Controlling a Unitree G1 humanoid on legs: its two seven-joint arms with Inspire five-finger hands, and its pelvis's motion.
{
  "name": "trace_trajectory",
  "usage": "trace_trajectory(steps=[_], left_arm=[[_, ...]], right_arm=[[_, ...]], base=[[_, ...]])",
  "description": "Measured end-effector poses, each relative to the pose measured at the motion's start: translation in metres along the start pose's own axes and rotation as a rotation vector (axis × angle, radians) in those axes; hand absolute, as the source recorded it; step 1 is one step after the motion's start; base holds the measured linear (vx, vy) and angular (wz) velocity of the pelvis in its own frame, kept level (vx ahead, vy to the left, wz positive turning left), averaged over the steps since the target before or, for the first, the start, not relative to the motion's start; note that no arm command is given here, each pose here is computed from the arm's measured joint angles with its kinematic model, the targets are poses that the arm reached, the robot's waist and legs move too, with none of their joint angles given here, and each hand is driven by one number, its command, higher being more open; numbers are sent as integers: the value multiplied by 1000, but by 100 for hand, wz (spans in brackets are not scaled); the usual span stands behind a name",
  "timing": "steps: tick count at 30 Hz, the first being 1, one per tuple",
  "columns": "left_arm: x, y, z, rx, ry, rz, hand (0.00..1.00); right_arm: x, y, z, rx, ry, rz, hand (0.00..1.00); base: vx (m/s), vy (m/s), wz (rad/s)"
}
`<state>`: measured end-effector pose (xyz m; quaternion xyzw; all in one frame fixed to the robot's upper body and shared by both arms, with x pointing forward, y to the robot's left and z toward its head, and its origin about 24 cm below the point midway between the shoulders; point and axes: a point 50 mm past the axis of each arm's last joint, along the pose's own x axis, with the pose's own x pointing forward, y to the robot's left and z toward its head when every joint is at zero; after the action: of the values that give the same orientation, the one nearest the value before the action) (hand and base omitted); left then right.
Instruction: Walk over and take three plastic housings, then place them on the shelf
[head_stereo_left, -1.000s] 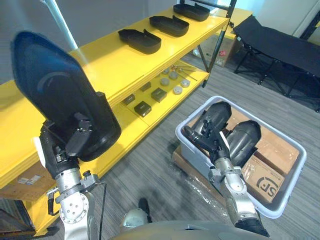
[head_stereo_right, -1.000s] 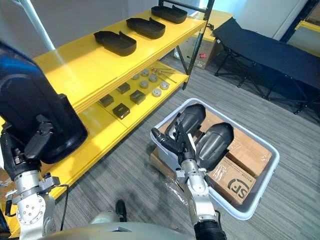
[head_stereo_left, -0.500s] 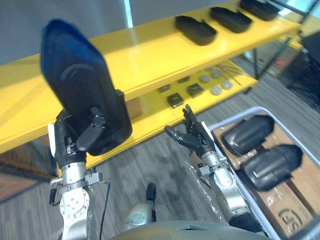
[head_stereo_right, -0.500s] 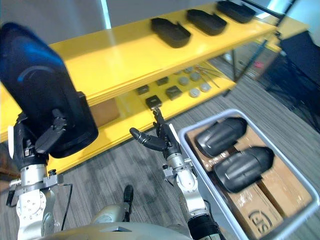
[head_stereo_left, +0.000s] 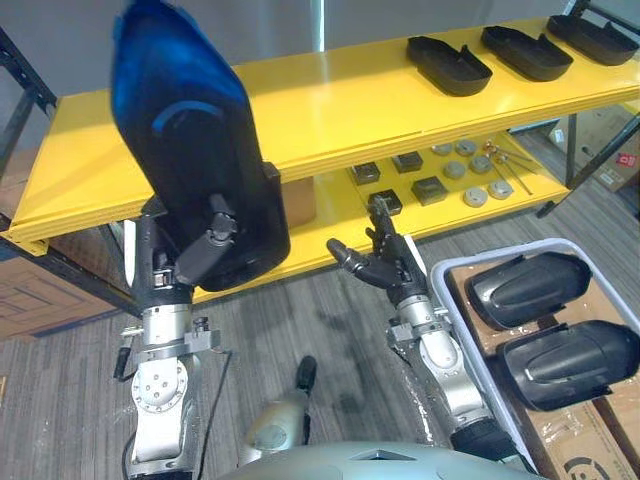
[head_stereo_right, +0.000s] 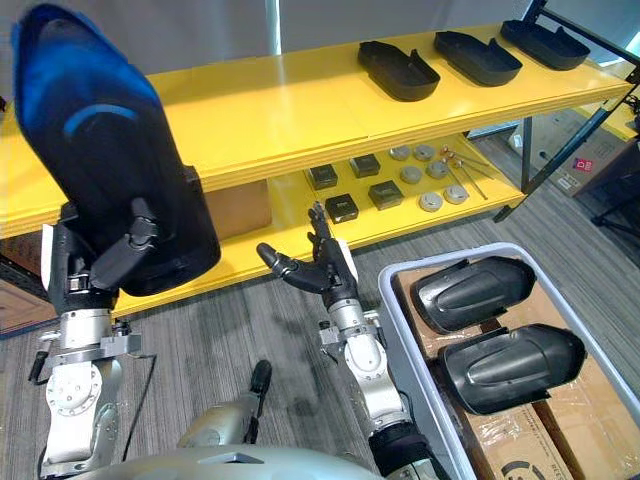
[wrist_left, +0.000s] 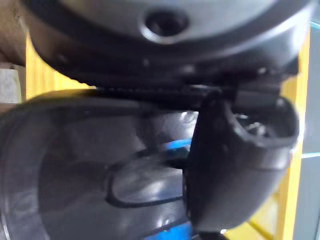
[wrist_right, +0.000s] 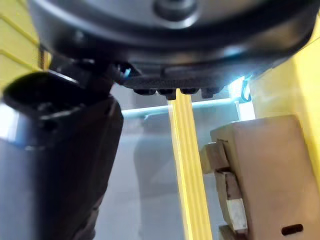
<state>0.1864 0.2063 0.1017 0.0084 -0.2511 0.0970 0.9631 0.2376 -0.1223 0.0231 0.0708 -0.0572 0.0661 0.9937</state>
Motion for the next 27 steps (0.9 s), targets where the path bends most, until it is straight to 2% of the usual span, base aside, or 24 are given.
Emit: trace_trajectory(steps=[7, 10, 14, 19, 23, 27], left_arm=[[3, -2, 13, -19, -64, 29, 0], [4, -2, 9, -31, -40, 77, 0], [10, -14, 11, -73, -59, 55, 0], [7, -18, 9, -91, -47, 58, 0], [-3, -16, 4, -109, -1, 107, 0], [-6, -16, 1, -110, 17, 110, 0]], right_arm=[[-10, -22, 8, 18, -65, -138, 100], [-8, -19, 29, 14, -154, -125, 100], [-10, -22, 64, -5, -323, -104, 100], [-16, -19, 90, -39, -463, -40, 100], [-16, -21, 92, -54, -468, -38, 100], [-18, -36, 99, -101, -487, -63, 100]], base=[[196, 131, 0], [325, 102, -11], [265, -6, 20], [349, -163, 43], [342, -168, 11], [288, -69, -8]])
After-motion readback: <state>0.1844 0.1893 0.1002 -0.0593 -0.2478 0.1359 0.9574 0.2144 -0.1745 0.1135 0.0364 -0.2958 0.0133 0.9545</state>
